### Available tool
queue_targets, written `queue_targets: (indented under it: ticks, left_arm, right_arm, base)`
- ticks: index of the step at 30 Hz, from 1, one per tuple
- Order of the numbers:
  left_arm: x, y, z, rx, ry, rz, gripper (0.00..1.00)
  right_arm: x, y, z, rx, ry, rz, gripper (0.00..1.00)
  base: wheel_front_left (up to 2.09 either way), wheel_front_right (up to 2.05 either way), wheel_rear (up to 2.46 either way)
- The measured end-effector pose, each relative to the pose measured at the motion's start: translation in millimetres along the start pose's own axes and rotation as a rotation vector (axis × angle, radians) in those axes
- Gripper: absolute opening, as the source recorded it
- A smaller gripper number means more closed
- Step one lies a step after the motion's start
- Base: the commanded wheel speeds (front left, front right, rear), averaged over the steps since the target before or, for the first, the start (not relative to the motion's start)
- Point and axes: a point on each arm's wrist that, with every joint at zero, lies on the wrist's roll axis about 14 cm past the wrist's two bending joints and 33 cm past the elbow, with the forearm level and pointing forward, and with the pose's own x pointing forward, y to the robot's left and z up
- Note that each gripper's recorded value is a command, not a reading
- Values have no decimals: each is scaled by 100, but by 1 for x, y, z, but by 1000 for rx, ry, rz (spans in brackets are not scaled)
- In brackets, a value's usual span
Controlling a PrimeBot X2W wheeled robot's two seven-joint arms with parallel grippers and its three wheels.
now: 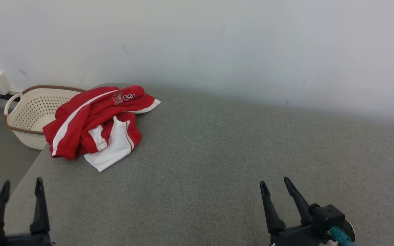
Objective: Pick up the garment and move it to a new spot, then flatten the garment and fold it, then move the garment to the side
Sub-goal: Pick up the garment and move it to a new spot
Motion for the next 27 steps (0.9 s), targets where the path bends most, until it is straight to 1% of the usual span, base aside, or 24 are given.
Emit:
queue_targets:
  ticks: [2,6,7,13,19,21,23,27]
  left_arm:
    - [14,-4,6,-12,-20,-15,100]
    - [41,-14,11,14,-31,-78,100]
    - [41,-14,11,14,-31,-78,100]
    - [79,-29,18,15,-57,-130,100]
    - [113,-48,15,-16,-57,-179,100]
    - [126,-49,11,-6,-47,-177,100]
    - [138,-52,9,-26,-43,-178,100]
    - [159,-62,-1,-33,-15,-195,100]
  right_arm:
    - [-2,-3,-2,5,5,-10,100]
    - [-4,-10,-3,6,6,-29,100]
    - [-4,-10,-3,6,6,-29,100]
    - [-7,-27,-3,5,5,-71,100]
    - [-12,-48,-6,4,13,-125,100]
    - [-12,-54,-6,-2,11,-134,100]
    - [-14,-60,-8,-3,16,-151,100]
    - [-18,-74,-11,-8,26,-186,100]
  base:
    - [0,0,0]
    - [0,0,0]
    - [0,0,0]
    - [0,0,0]
    - [0,0,0]
    - [0,0,0]
    - [0,0,0]
    - [0,0,0]
